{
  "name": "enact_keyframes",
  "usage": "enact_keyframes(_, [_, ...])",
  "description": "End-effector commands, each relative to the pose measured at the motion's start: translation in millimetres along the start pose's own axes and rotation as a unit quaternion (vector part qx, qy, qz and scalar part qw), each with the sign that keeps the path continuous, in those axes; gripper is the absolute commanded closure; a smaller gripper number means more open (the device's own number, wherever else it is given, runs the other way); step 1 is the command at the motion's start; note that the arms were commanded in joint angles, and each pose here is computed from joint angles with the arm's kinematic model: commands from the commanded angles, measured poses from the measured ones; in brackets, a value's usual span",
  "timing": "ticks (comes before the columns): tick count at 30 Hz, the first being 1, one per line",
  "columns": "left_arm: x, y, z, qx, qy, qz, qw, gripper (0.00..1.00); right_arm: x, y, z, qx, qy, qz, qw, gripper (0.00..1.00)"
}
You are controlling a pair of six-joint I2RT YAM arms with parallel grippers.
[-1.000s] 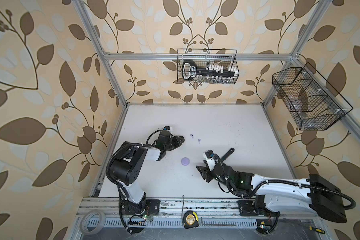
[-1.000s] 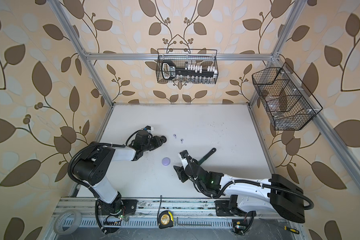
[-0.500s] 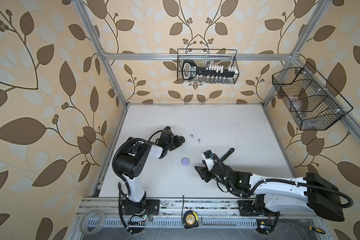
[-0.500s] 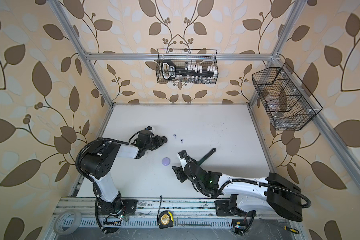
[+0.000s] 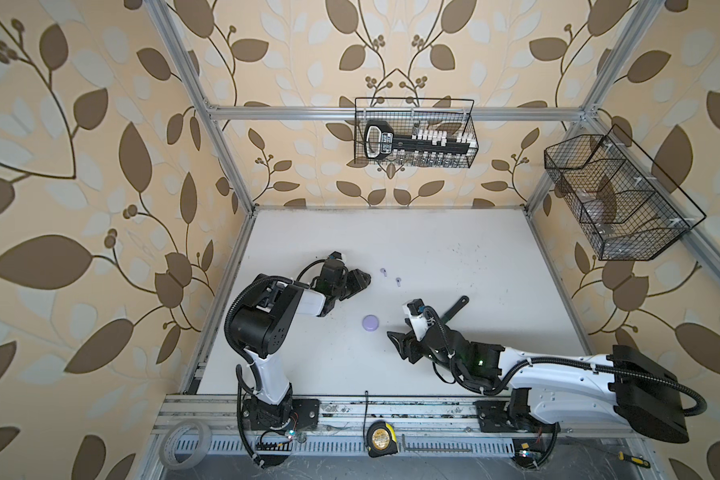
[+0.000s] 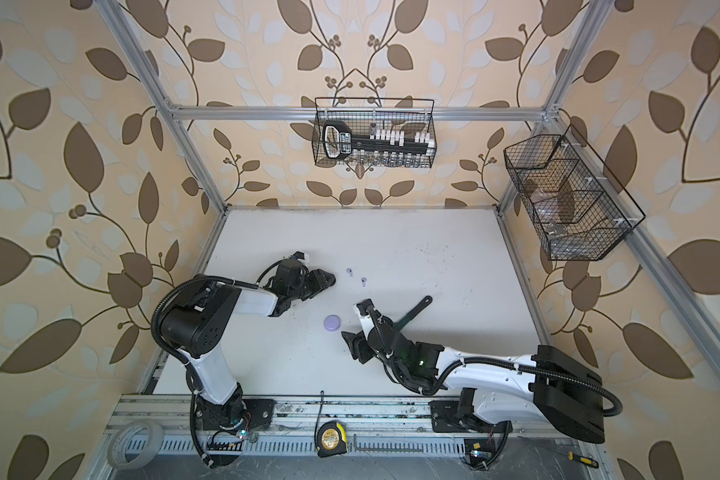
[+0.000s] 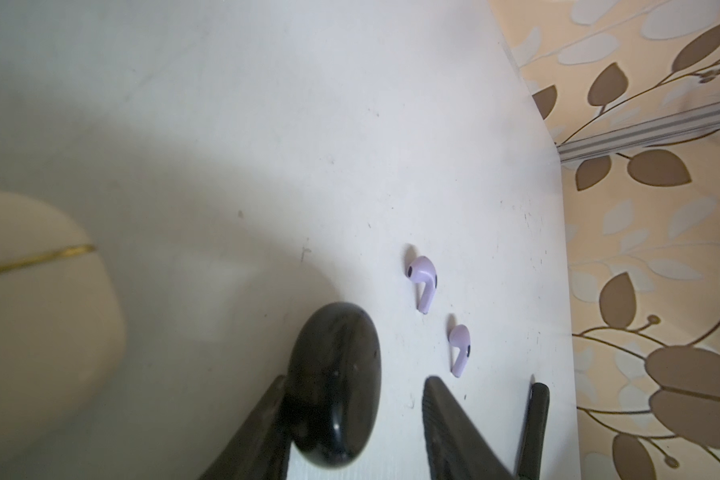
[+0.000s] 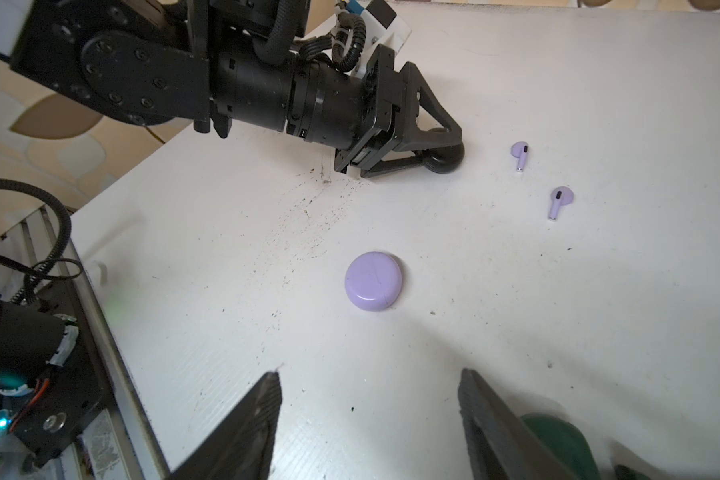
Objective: Insert the wireless bluetooth earbuds into the charging case
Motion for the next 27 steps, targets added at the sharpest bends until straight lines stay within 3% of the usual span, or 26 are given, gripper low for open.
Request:
enact_keyframes(1, [18.8,-20.4,-18.3,-0.021,0.026,-0.037,0.999,0.42,10.4,3.9,7.0,0.008,-0.007,-0.013,1.000,0.29])
enact_keyframes(5, [21.0,-43.5,-24.8,-0.016,0.044,-0.053,0.997,0.30,2.7,10.7,7.7,0.015,-0.034,-0.004,0.999,0.28])
enact_keyframes(10, [27.5,-80.3,-31.1,0.019,0.086,-0.069,0.994,0.28,-18.5,29.5,5.5,0.020,-0.074,0.017,0.997,0.29])
enact_keyframes(18, [29.9,-145.1,-20.0,0.119,0.174,-0.127,0.969,0.15,-55.9,76.1,6.1,0.034,-0.155,0.062,0.985,0.32])
enact_keyframes(27, [35.0,-170.7,-26.2,0.129,0.220,-0.167,0.952,0.10,-61.4,117.6,-20.7,0.026,-0.175,0.116,0.977,0.25])
Point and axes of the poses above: each gripper's point midway between its finger pads, its own y axis out along the fingers, its own z axis along the line the jaws close on, x = y × z, the point moved 4 cm from there along -y, back along the fingers, and after that the axes turned 15 degrees about y, right-handed, at the moved point
